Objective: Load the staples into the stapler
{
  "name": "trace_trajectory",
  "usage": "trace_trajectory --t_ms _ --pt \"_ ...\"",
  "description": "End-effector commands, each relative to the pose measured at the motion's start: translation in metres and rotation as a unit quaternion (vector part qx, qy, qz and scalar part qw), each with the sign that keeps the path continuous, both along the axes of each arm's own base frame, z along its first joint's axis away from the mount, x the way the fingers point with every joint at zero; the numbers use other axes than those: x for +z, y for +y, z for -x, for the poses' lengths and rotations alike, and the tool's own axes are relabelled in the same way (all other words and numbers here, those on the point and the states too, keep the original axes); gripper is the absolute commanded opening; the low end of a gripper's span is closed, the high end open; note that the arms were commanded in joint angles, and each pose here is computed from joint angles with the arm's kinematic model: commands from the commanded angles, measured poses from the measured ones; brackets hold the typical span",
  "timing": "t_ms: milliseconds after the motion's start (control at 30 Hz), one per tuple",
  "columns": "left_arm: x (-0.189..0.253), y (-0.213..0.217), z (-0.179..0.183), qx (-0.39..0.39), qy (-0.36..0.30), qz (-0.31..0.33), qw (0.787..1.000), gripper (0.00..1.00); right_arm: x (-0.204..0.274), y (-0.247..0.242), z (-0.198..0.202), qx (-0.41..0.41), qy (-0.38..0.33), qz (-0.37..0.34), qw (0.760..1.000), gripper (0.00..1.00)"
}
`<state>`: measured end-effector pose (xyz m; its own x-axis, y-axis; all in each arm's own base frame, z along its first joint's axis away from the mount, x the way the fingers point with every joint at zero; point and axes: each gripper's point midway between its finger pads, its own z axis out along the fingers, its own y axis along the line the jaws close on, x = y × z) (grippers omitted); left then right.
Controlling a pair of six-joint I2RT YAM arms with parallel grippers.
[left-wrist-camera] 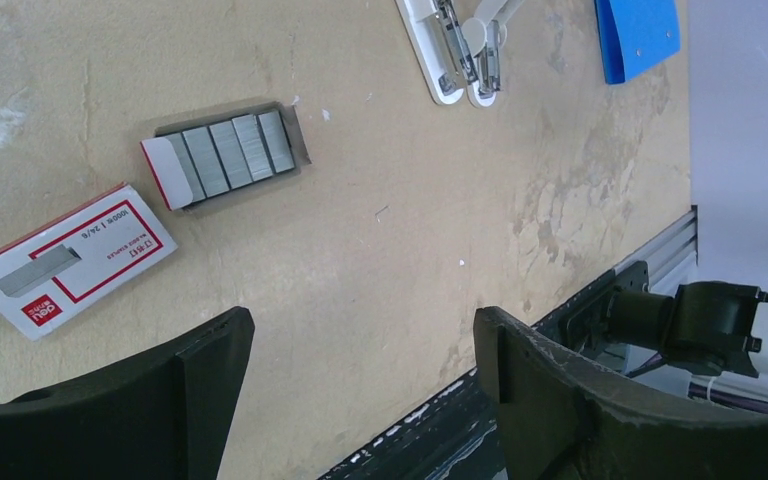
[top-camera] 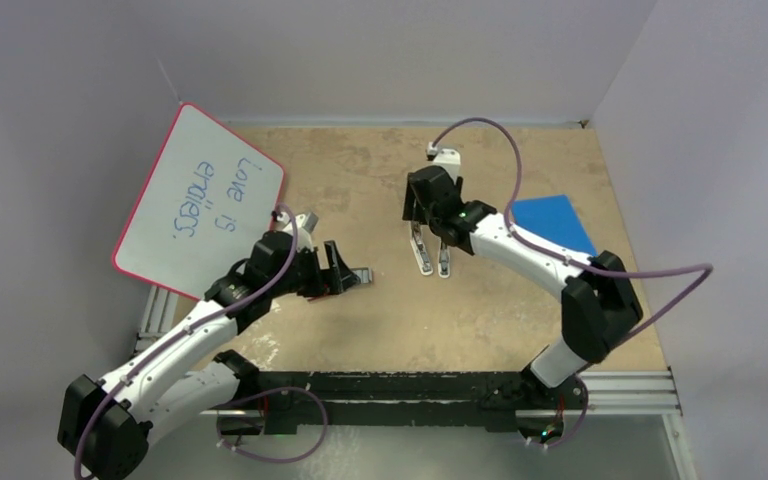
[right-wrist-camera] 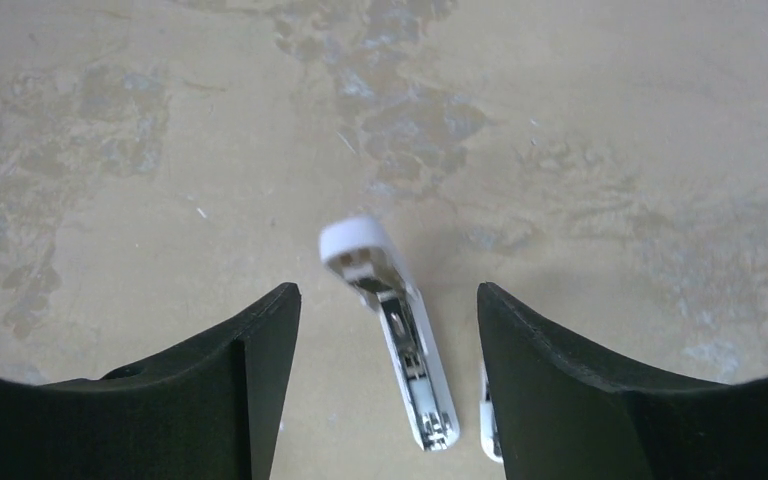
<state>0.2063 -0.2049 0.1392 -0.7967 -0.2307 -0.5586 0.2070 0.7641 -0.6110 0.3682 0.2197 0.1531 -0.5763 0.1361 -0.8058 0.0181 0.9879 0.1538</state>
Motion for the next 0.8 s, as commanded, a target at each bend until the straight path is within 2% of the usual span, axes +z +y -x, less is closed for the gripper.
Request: trace_trajectory --t_ms 0,233,500,767 --pt "0.01 -0.009 -0.002 -0.027 -0.028 0.021 0.999 0.83 0.008 0.015 -0.022 0.028 -0.002 0.035 0.999 0.69" --pt "0.004 -0.011 0.004 -0.043 -0.019 0.022 0.999 0.83 -0.008 0.022 -0.038 0.036 0.023 0.079 0.996 0.73" --pt "-0.006 -0.017 0.008 -0.059 0.003 0.028 0.998 0.81 -0.028 0.035 -0.031 0.123 0.051 0.111 0.985 0.62" --pt "-0.013 -0.023 0.009 -0.066 0.024 0.034 0.997 0.81 -0.031 0.038 -0.038 0.146 0.047 0.135 0.979 0.54"
